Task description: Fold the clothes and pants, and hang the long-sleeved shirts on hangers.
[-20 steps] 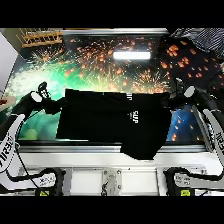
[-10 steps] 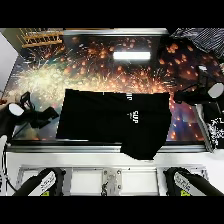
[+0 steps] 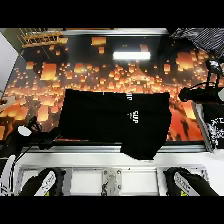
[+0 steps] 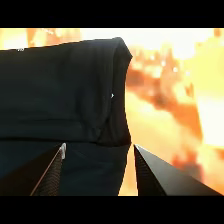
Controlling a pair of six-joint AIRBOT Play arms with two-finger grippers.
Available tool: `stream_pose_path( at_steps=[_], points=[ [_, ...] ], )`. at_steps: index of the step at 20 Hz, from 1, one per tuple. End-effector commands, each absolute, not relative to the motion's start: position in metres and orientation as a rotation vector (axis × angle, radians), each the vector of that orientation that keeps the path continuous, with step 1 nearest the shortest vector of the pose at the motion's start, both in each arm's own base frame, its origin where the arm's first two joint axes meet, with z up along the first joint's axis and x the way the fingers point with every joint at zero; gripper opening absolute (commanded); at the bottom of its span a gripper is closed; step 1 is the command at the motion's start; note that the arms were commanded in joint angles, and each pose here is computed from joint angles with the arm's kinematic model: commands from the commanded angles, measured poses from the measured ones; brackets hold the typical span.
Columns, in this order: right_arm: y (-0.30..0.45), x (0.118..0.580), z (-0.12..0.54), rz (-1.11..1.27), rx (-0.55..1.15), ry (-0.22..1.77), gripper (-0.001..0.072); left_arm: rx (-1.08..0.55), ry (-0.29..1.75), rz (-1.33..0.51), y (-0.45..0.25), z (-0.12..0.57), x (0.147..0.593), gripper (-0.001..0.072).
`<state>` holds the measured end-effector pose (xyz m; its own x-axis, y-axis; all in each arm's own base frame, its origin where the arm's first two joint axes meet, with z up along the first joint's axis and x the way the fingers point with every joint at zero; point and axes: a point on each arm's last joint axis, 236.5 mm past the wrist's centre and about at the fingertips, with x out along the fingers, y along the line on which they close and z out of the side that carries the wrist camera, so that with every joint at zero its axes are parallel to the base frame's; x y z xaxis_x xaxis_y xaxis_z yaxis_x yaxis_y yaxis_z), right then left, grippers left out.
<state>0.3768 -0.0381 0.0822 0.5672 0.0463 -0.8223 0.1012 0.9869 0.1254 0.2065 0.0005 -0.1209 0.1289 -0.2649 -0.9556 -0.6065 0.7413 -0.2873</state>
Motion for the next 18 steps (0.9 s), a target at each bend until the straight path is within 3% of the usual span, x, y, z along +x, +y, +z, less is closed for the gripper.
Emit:
stream_pose_path(
  at_steps=[1, 2, 3, 7, 12, 18],
  points=[
    [-0.038, 0.376, 0.082, -0.033, 0.166, 0.97, 0.0471, -0.769, 1.447, 0.302, -0.01, -0.128, 0.222, 0.0564],
    [-0.038, 0.375, 0.08, -0.033, 0.167, 0.975, 0.0471, -0.77, 1.43, 0.307, -0.012, -0.127, 0.232, 0.054],
    [-0.037, 0.373, 0.076, -0.032, 0.169, 0.987, 0.0471, -0.759, 1.417, 0.298, -0.014, -0.126, 0.24, 0.04],
    [-0.038, 0.345, 0.039, -0.04, 0.2, 1.114, 0.0472, -0.706, 1.394, 0.25, -0.024, -0.122, 0.26, 0.0009],
    [-0.016, 0.233, -0.059, -0.034, 0.396, 1.527, 0.0472, -0.683, 1.434, 0.225, -0.027, -0.124, 0.252, 0.0007],
    [0.044, 0.179, -0.108, 0.031, 0.652, 1.653, 0.0471, -0.678, 1.435, 0.221, -0.027, -0.124, 0.251, 0.0007]
  ],
)
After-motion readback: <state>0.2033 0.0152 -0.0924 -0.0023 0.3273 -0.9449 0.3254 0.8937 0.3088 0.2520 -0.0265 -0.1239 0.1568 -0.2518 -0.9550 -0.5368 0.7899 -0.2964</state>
